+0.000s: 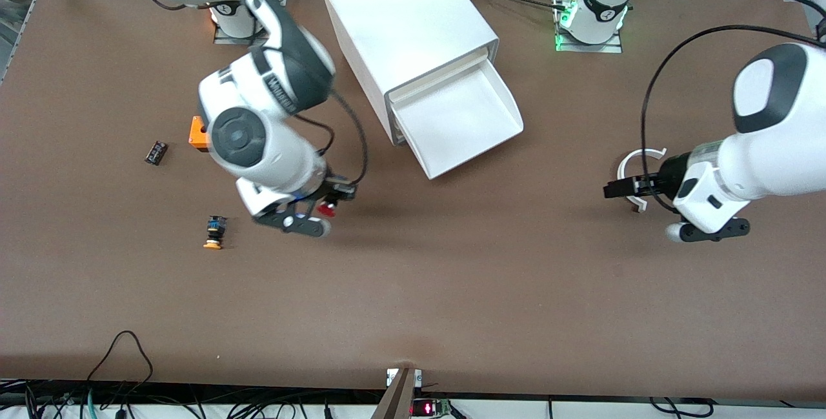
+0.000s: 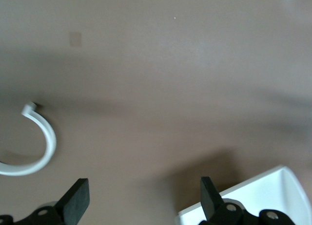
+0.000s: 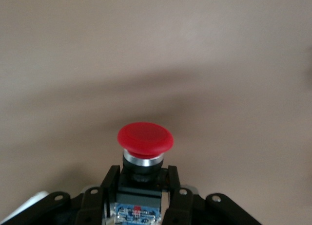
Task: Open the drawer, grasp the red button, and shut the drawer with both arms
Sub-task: 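Lift the red button out with the right gripper while the left gripper withdraws, then push the drawer shut with the left gripper while the right gripper carries the button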
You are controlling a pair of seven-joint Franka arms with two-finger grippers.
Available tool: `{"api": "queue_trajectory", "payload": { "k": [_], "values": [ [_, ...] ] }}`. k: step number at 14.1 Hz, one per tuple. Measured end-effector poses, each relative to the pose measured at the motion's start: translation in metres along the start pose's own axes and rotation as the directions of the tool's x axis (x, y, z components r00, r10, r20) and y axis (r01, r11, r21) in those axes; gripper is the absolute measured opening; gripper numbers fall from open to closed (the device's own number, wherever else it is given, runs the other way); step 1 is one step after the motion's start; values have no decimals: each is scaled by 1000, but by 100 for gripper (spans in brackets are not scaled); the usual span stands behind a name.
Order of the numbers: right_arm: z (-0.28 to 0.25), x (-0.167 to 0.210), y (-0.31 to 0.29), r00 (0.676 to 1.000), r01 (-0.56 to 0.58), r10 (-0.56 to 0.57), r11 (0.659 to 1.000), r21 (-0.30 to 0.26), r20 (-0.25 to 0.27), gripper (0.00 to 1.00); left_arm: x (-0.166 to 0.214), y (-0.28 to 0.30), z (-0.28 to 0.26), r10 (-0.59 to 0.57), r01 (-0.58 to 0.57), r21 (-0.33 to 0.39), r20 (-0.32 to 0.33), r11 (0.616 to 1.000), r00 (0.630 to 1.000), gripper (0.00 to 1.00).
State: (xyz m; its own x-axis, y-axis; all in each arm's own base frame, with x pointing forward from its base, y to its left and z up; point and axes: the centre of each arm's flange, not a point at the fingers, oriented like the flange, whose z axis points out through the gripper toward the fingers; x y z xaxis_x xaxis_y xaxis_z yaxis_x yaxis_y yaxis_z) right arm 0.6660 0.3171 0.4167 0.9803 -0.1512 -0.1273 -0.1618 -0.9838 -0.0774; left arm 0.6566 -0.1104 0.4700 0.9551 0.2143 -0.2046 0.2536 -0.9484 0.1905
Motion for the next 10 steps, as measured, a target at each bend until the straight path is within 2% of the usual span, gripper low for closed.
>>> {"api": "queue_trajectory", "payload": {
  "k": [3, 5, 7, 10],
  "values": [
    [16, 42, 76, 996, 87, -87, 996, -7, 22, 44, -19, 45, 68, -168, 168, -9, -42, 986, 985, 100],
    [40, 61, 113, 992, 127, -127, 992, -11, 11, 44, -43, 78, 126, -259, 259, -9, -69, 966, 963, 100],
    [77, 71, 136, 987, 159, -159, 987, -37, -12, 44, -72, 102, 171, -255, 258, 22, -87, 966, 963, 100],
    [129, 74, 157, 976, 214, -215, 976, -49, -19, 44, -104, 118, 212, -240, 244, 72, -64, 967, 969, 100]
  ]
}}
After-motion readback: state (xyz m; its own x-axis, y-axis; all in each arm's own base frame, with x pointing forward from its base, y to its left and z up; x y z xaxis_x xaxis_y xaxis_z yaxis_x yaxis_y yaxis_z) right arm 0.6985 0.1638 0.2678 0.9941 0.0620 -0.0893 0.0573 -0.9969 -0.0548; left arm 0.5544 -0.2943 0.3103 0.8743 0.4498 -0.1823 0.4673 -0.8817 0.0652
